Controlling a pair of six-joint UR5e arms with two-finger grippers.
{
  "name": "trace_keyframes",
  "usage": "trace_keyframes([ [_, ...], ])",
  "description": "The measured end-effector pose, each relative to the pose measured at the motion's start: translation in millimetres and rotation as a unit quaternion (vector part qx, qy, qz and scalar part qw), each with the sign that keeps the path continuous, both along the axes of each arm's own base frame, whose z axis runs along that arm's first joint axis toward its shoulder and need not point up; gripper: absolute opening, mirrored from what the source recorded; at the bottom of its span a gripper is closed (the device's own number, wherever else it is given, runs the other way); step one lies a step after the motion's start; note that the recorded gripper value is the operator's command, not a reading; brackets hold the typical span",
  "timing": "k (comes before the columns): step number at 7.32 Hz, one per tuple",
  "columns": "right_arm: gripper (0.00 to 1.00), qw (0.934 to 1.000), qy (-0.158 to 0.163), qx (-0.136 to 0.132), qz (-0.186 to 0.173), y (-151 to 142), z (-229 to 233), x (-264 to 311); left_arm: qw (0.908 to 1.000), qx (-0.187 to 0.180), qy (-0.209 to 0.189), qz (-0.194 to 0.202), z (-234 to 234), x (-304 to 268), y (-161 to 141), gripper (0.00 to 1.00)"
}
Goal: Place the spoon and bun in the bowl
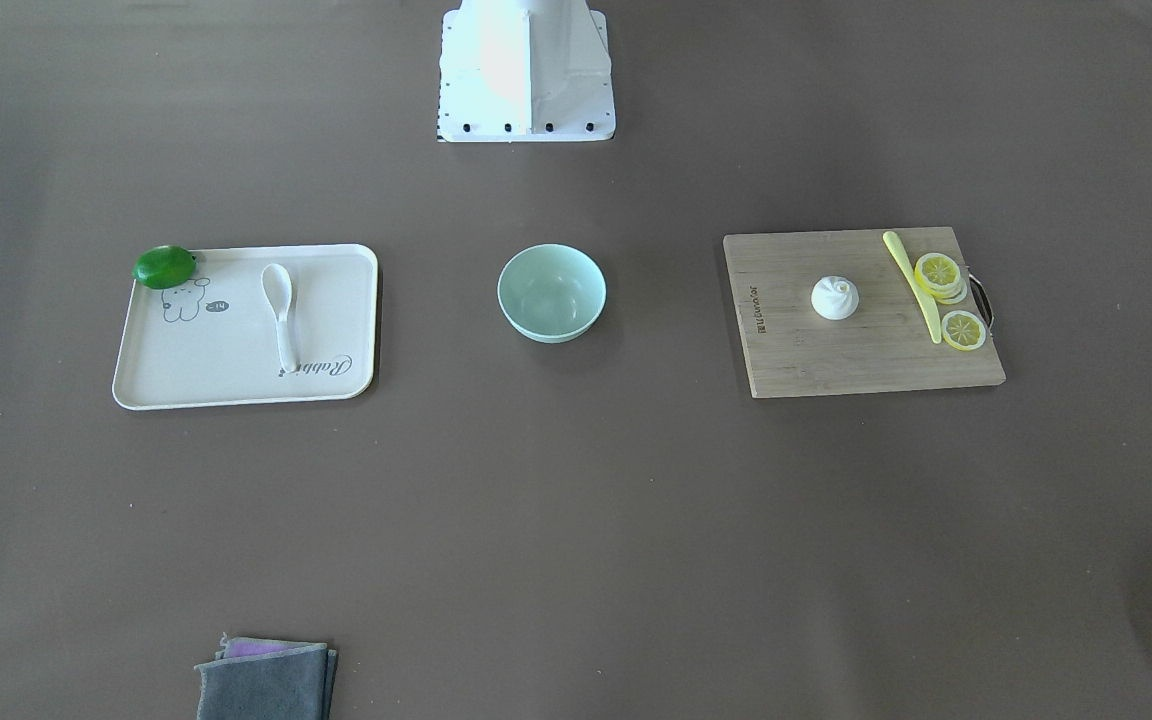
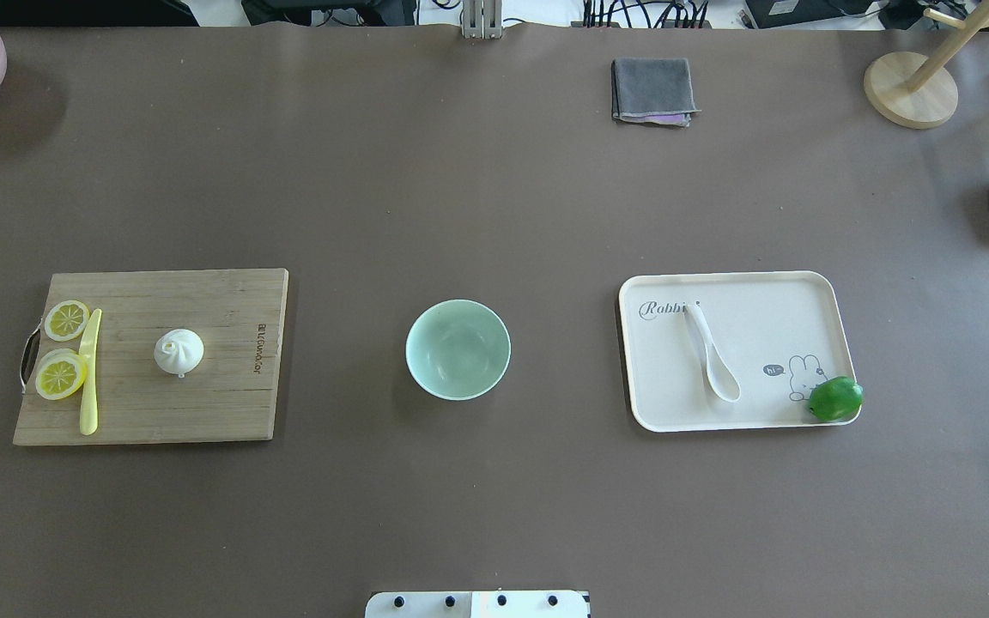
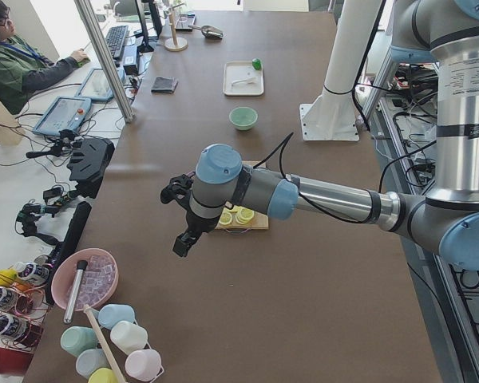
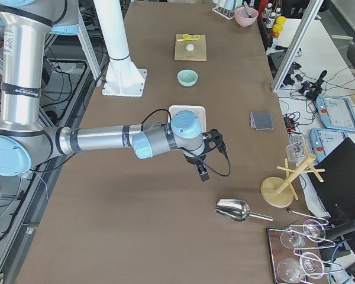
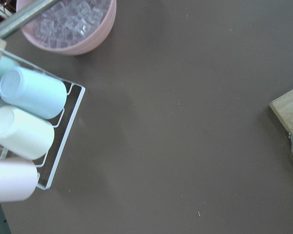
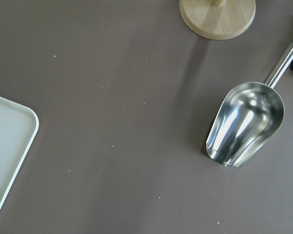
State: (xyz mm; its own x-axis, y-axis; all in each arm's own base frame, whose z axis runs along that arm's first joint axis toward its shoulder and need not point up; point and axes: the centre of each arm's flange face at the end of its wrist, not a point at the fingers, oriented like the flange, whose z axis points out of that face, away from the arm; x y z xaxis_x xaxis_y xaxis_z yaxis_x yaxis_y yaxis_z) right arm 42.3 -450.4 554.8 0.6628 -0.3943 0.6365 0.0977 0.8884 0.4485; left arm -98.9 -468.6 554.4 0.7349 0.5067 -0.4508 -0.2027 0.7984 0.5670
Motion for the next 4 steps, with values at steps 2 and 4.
trace_keyframes([
  [2, 0.99, 0.9998, -0.01, 0.015, -0.012, -18.0, -25.2, -31.1, 0.9979, 0.024, 0.061, 0.001, -3.7, 8.8, -0.2, 0.99],
  [4, 0.99, 0.9992, -0.036, -0.019, -0.003, -32.7, -68.3, -90.9, 0.9924, 0.039, 0.115, 0.021, -1.4, 26.0, 5.5, 0.99],
])
